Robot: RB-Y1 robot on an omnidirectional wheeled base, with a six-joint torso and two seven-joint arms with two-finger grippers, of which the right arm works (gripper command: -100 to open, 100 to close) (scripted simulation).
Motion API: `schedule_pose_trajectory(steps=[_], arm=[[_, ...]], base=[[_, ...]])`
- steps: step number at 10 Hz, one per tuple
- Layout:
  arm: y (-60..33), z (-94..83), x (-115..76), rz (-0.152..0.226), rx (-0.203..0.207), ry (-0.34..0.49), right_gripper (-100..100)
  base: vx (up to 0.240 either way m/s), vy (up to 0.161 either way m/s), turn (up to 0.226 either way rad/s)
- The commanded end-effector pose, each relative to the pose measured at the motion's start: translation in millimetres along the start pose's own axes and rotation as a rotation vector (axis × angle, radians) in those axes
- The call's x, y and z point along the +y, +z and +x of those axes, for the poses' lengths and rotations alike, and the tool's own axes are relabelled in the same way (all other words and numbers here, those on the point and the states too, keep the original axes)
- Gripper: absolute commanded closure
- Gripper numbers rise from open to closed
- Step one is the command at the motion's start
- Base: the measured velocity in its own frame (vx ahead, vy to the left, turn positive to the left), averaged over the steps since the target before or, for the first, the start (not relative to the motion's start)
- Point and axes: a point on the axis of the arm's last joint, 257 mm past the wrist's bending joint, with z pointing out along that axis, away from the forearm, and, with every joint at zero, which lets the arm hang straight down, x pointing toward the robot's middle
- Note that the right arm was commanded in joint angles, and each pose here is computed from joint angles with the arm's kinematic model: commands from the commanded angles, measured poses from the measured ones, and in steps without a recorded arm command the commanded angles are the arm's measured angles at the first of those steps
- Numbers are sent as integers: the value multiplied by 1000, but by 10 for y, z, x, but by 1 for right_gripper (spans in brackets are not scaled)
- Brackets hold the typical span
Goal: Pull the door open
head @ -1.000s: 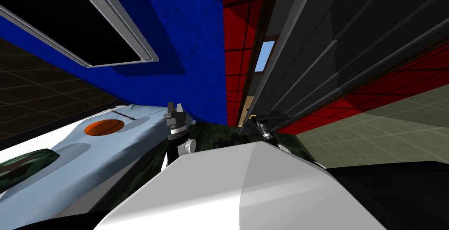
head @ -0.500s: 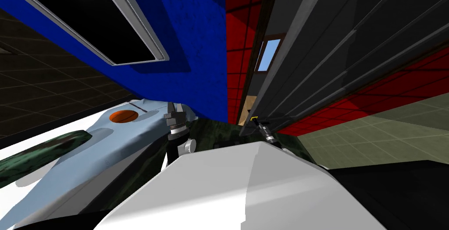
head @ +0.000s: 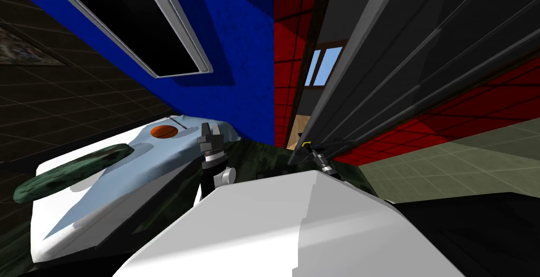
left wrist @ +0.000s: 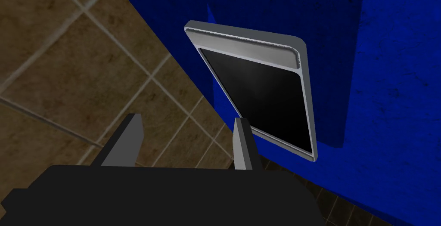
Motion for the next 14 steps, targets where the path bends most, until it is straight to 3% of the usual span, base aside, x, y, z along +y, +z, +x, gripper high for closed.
schedule_pose_trajectory(steps=[1, 7, 14], arm=[[-65, 5, -6, 1, 7, 2, 100], [-243, -31, 22, -4, 23, 0, 100], [-279, -23, 11, -2, 33, 2, 100]], base=[[-230, -82, 196], [-228, -82, 181], [-212, -71, 177]])
